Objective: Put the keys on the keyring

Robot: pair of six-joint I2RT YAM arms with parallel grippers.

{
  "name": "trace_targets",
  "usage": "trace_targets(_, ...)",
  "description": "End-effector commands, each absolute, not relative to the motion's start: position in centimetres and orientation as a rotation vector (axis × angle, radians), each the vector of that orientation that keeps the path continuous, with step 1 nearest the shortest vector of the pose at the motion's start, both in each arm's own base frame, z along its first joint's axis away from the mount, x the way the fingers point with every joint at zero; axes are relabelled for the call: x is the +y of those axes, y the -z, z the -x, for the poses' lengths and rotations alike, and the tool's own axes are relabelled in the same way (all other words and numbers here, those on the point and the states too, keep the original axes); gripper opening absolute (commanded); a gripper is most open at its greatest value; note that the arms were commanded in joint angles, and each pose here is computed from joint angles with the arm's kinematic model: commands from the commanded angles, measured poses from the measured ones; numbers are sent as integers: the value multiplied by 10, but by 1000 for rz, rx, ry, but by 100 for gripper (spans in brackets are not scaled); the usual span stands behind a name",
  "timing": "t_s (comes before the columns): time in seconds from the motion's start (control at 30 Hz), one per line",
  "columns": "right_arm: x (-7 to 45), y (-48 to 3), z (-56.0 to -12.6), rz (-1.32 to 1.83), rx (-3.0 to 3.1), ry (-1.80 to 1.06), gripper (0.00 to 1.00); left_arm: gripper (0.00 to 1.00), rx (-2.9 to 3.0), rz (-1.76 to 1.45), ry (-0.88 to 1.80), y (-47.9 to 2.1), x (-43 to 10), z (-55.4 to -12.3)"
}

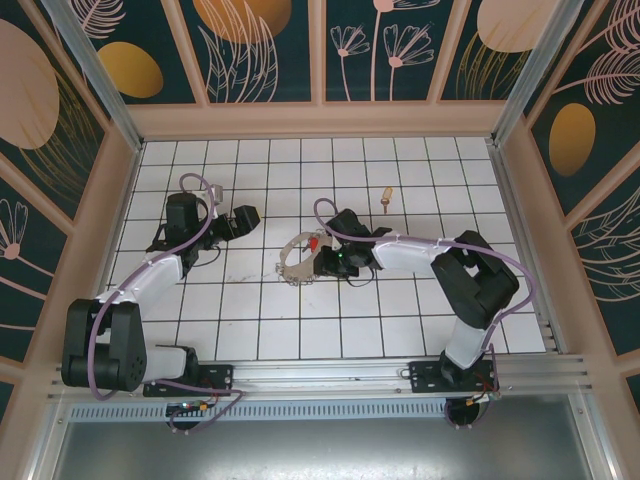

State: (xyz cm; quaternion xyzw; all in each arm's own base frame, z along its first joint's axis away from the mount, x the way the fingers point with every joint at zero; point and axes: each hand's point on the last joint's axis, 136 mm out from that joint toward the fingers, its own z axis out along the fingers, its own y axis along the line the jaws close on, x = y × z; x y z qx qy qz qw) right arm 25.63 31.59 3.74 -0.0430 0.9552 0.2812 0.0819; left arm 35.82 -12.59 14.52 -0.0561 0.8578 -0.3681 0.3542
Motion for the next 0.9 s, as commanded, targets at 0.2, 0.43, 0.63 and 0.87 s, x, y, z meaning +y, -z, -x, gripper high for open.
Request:
trace_targets(0.2,313,-40,-264,95,2853,-811,21,99,2187,108,954,-153,-129,-358)
trace_targets(0.43,311,-37,-266,84,2854,-815,15,99,2186,110,952,-154,-129,-358)
trace_targets(0.63,308,-35,-267,72,2856,-819,13,99,2187,111,950,-154,-128,-358)
trace_targets(0.87,314,-36,-265,99,2855,-853,22,99,2188,110,949,-153,-128,-358)
